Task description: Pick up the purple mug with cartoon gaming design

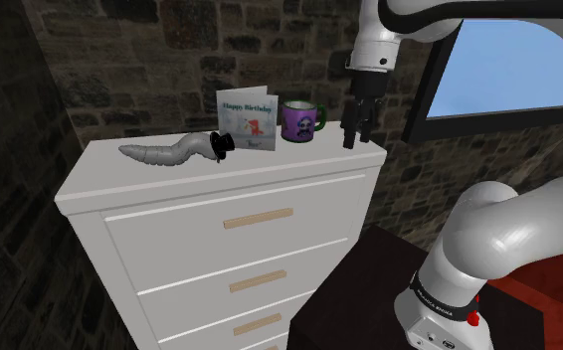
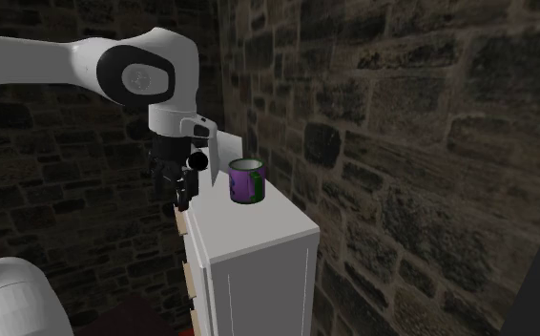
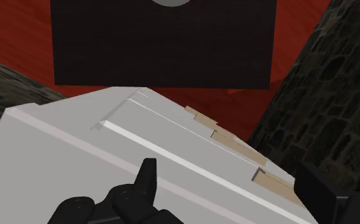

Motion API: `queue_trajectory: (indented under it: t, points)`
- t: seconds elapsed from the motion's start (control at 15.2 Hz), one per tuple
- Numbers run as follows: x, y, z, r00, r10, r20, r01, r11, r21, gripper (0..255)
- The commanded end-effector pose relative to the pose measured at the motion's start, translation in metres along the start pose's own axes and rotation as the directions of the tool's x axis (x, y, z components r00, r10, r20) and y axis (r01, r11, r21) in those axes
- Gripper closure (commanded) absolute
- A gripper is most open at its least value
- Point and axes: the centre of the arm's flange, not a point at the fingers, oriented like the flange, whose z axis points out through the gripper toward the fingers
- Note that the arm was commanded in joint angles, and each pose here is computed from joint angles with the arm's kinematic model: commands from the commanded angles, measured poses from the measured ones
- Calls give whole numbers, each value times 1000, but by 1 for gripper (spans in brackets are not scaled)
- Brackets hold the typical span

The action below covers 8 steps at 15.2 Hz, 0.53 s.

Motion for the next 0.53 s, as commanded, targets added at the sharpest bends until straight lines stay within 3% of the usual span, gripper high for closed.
queue_trajectory:
  t: [0.0, 0.46]
  points:
    - [0, 0, 0, 1000, 0, 0, 0, 1000, 0, 0]
    - [72, 26, -27, 998, 7, -57, -10, 999, -53, 0]
